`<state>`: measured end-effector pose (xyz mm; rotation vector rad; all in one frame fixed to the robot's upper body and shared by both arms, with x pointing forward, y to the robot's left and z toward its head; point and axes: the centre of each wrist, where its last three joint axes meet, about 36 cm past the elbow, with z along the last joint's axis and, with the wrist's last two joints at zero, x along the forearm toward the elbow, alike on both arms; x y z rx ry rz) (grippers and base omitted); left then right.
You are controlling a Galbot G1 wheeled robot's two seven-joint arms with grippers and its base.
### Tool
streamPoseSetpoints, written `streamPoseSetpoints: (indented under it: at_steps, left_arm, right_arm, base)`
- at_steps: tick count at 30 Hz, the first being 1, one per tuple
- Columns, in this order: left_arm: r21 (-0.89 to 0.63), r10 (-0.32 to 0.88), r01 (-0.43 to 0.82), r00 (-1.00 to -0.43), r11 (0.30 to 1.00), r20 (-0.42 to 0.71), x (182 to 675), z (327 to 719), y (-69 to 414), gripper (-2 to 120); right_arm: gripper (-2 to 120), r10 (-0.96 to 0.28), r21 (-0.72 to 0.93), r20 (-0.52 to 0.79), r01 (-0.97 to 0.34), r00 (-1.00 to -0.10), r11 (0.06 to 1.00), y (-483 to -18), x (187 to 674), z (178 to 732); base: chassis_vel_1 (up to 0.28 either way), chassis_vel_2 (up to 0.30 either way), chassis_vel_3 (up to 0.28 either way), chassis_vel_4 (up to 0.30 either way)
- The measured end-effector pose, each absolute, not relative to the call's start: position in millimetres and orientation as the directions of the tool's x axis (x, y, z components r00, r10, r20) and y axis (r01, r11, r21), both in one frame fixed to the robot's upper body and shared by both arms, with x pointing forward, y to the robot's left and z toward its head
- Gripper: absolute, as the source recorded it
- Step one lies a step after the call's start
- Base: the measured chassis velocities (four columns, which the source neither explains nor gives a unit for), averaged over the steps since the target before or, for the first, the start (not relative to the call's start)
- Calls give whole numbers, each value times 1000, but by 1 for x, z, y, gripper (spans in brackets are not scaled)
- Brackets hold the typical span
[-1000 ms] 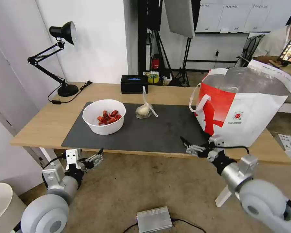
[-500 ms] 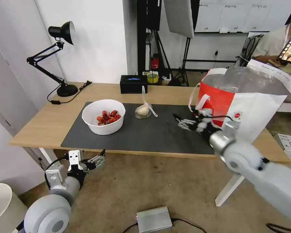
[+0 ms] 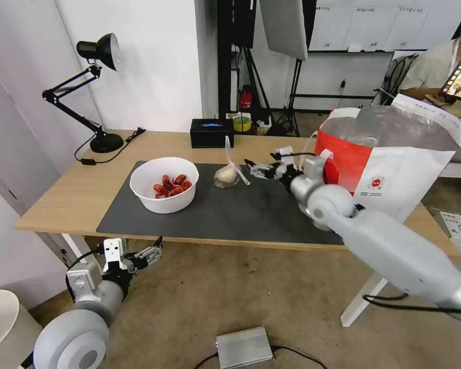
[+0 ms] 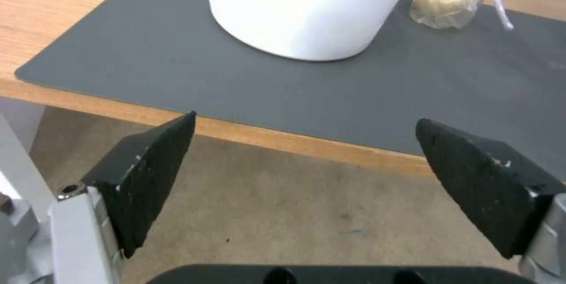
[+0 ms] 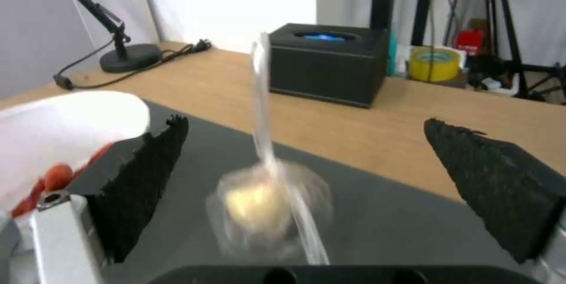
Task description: Pick up the trash from the table and place it into the takeout bag.
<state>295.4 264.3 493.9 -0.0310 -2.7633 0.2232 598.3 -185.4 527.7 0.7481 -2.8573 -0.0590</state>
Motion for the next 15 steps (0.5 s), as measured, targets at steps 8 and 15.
streamPoseSetpoints:
  at_steps: [8,15]
  left_arm:
    - [-161,48,-12,-931,987,361,294,491,262,100]
    - [-167,49,-13,-931,986,362,293,490,261,100]
  right_arm:
    - [100,-489,75,214,-484,-846,872,-136,641,536]
    - [100,-458,58,251,-459,-853,887,-121,665,532]
  base:
    - [0,0,0,0]
    - [0,0,0,0]
